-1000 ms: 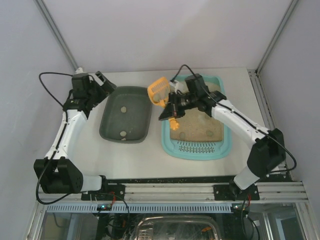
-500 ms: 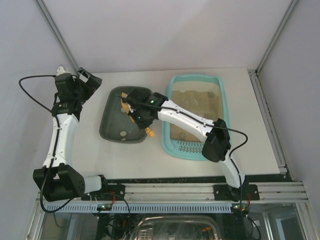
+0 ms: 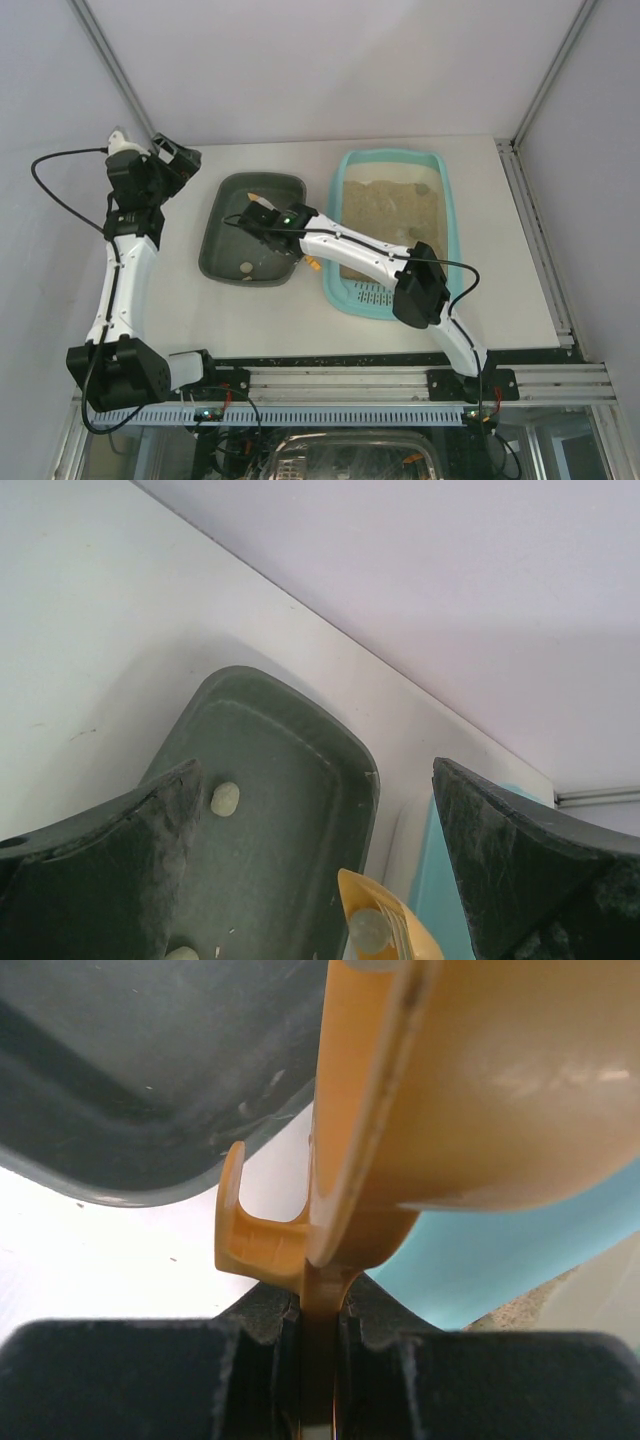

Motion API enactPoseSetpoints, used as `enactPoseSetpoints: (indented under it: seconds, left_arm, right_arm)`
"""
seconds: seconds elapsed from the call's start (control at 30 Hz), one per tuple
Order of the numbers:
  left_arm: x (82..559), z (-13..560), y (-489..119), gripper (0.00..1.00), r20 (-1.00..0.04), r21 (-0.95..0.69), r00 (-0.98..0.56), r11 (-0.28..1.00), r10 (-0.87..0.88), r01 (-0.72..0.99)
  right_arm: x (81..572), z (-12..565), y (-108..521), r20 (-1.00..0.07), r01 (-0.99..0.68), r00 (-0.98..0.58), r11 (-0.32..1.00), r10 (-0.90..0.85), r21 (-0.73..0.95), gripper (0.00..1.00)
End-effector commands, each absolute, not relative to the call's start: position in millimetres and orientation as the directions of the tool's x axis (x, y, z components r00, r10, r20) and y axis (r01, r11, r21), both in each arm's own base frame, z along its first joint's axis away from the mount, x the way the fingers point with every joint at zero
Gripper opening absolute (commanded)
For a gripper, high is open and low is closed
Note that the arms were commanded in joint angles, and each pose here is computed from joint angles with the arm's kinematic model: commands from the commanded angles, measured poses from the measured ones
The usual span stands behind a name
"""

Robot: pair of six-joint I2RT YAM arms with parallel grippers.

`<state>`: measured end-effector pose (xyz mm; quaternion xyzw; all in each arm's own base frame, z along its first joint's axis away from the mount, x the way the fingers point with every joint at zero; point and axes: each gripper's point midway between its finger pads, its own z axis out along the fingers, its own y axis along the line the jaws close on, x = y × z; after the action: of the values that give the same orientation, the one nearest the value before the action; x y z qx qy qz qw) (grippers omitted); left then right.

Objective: Clean the litter box

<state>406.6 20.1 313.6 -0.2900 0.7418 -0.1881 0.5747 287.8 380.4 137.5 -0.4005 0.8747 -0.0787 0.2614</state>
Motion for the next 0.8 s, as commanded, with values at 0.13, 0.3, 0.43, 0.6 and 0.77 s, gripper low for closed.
enactPoseSetpoints:
  seconds: [0.13, 0.3, 0.43, 0.6, 0.77]
  left_arm:
    - [404.8, 345.5, 1.2, 1.0, -0.765, -0.632, -0.128, 0.774, -0.631, -0.041]
    - [404.3, 344.6, -12.3, 1.0, -0.764, -0.636, -0.164, 0.771, -0.624, 0.029]
    - [405.7, 344.3, -18.3, 1.0, -0.754, -0.65, -0.177, 0.758, -0.632, 0.058]
    - [409.2, 345.4, -29.3, 1.0, -0.772, -0.627, -0.201, 0.774, -0.602, 0.09]
    - [421.9, 326.8, -80.5, 1.0, -0.781, -0.596, -0.362, 0.782, -0.51, 0.183]
  right_arm:
    - [276.2, 128.2, 383.7, -0.334, -0.71, -0.401, 0.52, -0.853, -0.475, 0.0]
    - [279.3, 132.4, 375.2, -0.323, -0.667, -0.393, 0.509, -0.861, -0.545, 0.0]
    - [284.2, 147.5, 376.0, -0.358, -0.62, -0.376, 0.519, -0.855, -0.588, 0.0]
    - [285.2, 196.8, 369.5, -0.504, -0.547, -0.411, 0.648, -0.759, -0.53, 0.0]
    - [261.0, 255.7, 318.4, -0.584, -0.502, -0.661, 0.856, -0.472, -0.123, 0.0]
